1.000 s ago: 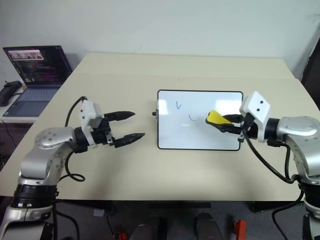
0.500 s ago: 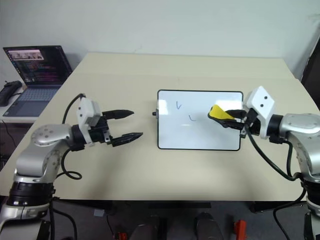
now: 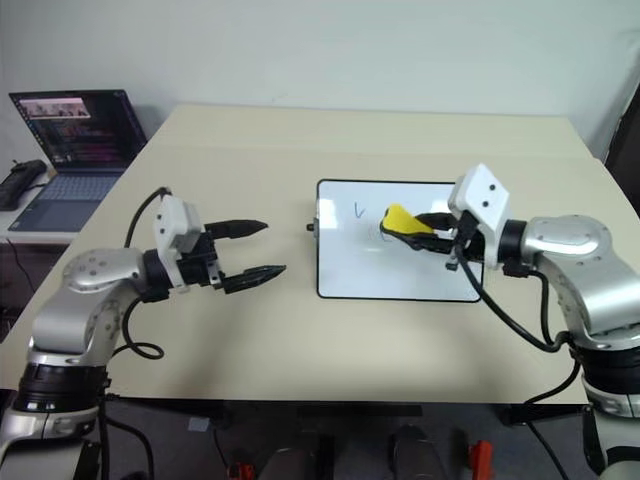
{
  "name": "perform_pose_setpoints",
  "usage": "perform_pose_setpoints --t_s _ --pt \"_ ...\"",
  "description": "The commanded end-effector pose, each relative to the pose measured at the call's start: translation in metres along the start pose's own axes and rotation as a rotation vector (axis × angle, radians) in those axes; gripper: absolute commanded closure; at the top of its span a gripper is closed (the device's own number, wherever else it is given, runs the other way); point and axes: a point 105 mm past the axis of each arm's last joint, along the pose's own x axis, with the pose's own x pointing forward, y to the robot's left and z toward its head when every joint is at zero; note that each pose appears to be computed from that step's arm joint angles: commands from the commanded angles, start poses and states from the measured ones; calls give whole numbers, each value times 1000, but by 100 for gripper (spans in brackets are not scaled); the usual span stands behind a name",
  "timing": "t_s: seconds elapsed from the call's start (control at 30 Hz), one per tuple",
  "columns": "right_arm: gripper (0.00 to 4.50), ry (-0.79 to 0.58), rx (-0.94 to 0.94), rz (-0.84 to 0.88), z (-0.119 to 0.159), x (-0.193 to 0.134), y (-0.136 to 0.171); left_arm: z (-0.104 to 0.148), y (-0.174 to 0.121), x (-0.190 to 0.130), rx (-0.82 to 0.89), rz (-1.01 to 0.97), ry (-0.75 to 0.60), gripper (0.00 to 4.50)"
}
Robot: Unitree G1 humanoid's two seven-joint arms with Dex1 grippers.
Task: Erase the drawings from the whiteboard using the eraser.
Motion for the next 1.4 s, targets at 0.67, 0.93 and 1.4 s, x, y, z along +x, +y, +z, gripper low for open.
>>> perform_pose_setpoints --t_s 0.67,0.93,1.4 --pt "367 76 -56 59 -12 -7 21 10 2 0 44 -4 -18 0" --pt "367 12 -117 -27 9 20 -1 7 1 1 41 -12 -13 0" --pt "367 152 -191 -217 -24 74 -48 6 0 2 37 -17 -10 0"
